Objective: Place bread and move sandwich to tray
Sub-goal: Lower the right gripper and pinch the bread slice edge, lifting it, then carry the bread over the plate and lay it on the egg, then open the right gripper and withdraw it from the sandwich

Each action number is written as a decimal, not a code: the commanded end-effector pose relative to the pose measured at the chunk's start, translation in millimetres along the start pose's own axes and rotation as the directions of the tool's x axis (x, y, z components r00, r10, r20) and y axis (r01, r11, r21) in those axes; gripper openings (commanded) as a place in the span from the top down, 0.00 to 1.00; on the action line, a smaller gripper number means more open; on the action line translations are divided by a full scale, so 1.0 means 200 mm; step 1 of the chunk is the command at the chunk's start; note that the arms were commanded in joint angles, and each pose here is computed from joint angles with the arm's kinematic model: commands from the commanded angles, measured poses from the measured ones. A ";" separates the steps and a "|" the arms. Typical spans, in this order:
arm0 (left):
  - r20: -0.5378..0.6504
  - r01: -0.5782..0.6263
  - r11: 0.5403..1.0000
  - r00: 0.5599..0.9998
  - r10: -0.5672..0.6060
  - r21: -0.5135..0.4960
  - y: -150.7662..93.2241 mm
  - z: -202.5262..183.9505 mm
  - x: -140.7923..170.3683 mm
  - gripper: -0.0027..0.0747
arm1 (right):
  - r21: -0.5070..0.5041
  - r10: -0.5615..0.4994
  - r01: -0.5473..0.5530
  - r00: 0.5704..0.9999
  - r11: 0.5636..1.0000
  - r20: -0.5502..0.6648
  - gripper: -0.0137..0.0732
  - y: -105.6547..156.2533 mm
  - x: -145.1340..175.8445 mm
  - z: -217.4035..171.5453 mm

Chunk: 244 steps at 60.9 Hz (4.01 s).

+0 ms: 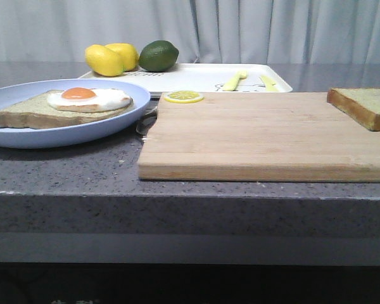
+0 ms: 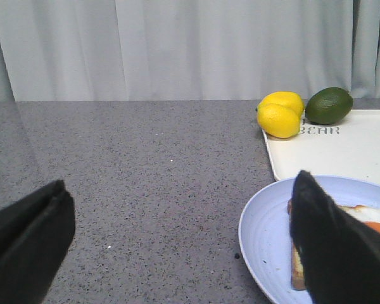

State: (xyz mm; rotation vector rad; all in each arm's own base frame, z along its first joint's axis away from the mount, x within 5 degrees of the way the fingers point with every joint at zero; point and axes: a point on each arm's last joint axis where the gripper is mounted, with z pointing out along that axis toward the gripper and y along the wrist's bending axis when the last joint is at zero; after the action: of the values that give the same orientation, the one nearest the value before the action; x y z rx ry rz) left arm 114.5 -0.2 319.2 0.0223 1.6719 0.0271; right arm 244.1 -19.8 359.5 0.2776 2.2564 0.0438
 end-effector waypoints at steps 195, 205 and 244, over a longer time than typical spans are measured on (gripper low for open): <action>0.109 0.001 1.000 0.994 -0.002 0.012 0.00 -0.01 -0.10 0.10 | -0.648 0.344 -0.630 0.777 0.429 -0.528 0.50 1.44 0.27 0.51; 0.109 0.001 1.000 0.994 -0.002 0.012 0.00 -0.01 -0.10 0.10 | -0.673 0.312 -0.612 0.791 0.416 -0.526 0.37 1.40 0.24 0.52; 0.107 0.001 1.000 0.994 -0.002 0.012 0.00 -0.01 -0.10 0.10 | -0.787 -0.233 0.112 0.972 0.607 -0.042 0.86 0.74 0.07 0.07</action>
State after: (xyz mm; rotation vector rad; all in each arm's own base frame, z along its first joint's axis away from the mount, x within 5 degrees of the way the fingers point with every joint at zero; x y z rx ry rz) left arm 114.5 -0.2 319.2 0.0223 1.6719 0.0271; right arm 293.1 143.5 332.4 -0.2946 2.1885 1.0246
